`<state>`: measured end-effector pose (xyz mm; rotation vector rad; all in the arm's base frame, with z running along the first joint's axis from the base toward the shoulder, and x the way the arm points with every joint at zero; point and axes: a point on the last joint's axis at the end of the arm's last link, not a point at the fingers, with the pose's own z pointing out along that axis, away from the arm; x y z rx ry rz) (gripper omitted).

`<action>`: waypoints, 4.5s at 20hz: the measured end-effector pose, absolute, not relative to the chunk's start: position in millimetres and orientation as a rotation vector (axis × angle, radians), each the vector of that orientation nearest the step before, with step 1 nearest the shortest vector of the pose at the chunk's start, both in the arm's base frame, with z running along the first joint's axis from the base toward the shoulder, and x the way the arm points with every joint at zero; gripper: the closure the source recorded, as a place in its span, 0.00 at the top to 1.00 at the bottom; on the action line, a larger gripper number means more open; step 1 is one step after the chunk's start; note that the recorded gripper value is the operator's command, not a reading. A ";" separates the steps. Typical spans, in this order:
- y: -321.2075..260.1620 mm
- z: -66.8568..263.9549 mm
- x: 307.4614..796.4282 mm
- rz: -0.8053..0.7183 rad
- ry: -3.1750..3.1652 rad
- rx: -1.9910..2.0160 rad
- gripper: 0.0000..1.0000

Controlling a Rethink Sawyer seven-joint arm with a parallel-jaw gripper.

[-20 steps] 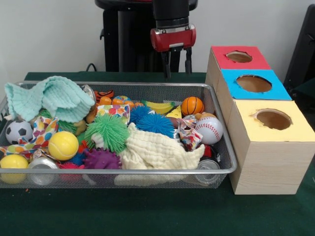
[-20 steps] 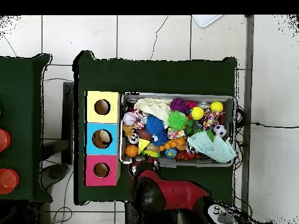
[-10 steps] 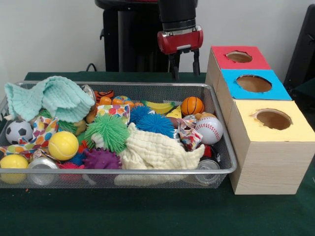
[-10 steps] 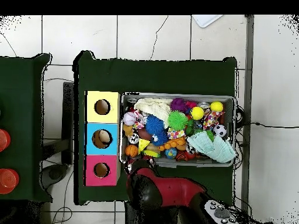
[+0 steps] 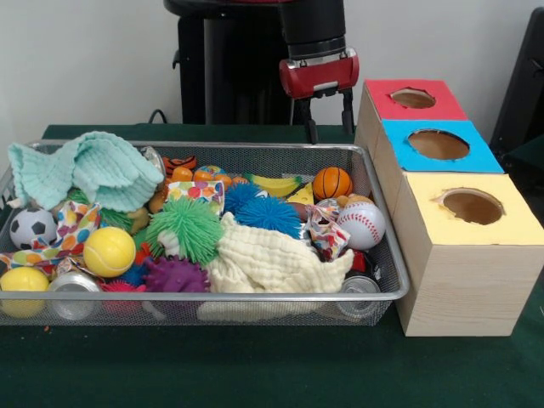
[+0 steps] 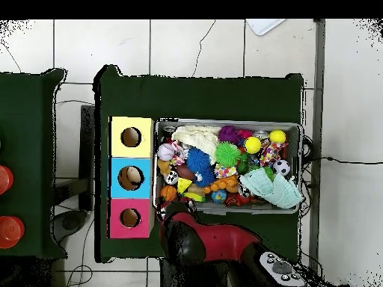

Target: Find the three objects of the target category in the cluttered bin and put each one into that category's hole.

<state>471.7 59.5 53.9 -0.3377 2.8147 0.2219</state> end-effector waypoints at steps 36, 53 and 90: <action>57.5 22.7 525.3 0.210 2.743 -0.316 1.00; 62.6 -5.2 503.5 0.185 2.782 -0.374 1.00; 39.1 -12.0 520.2 0.226 2.691 -0.278 1.00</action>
